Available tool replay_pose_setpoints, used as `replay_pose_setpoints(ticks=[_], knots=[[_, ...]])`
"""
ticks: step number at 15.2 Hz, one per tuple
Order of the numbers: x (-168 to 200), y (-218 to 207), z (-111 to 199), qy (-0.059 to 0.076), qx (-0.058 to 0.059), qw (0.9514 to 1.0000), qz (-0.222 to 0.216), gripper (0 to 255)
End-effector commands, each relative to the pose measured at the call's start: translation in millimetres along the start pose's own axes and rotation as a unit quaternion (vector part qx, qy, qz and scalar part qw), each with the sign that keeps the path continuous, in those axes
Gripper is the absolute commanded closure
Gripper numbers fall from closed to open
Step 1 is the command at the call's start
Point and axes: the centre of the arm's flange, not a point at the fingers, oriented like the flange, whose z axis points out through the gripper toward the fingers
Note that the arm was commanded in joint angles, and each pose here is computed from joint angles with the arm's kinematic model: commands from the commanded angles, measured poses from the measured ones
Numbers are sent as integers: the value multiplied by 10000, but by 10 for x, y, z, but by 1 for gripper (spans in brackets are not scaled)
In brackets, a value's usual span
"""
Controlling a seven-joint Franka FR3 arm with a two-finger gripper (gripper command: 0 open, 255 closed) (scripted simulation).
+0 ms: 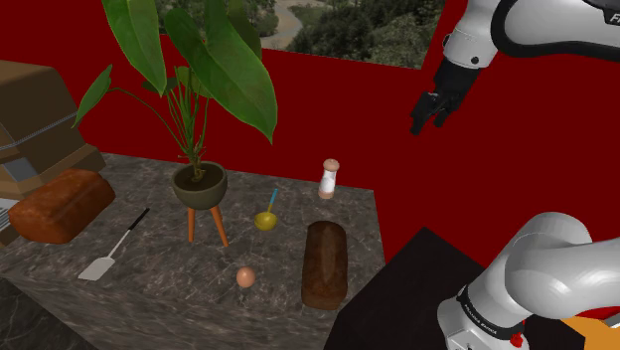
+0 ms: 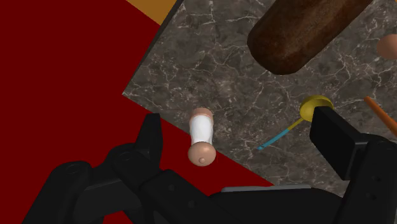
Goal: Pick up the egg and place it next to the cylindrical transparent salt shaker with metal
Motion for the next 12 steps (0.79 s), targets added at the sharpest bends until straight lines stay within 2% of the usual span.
replay_pose_setpoints(ticks=[1,12], knots=[[0,0,0,0,0,10000,0,0],[310,-1201,875,-8,-268,9984,-492,0]])
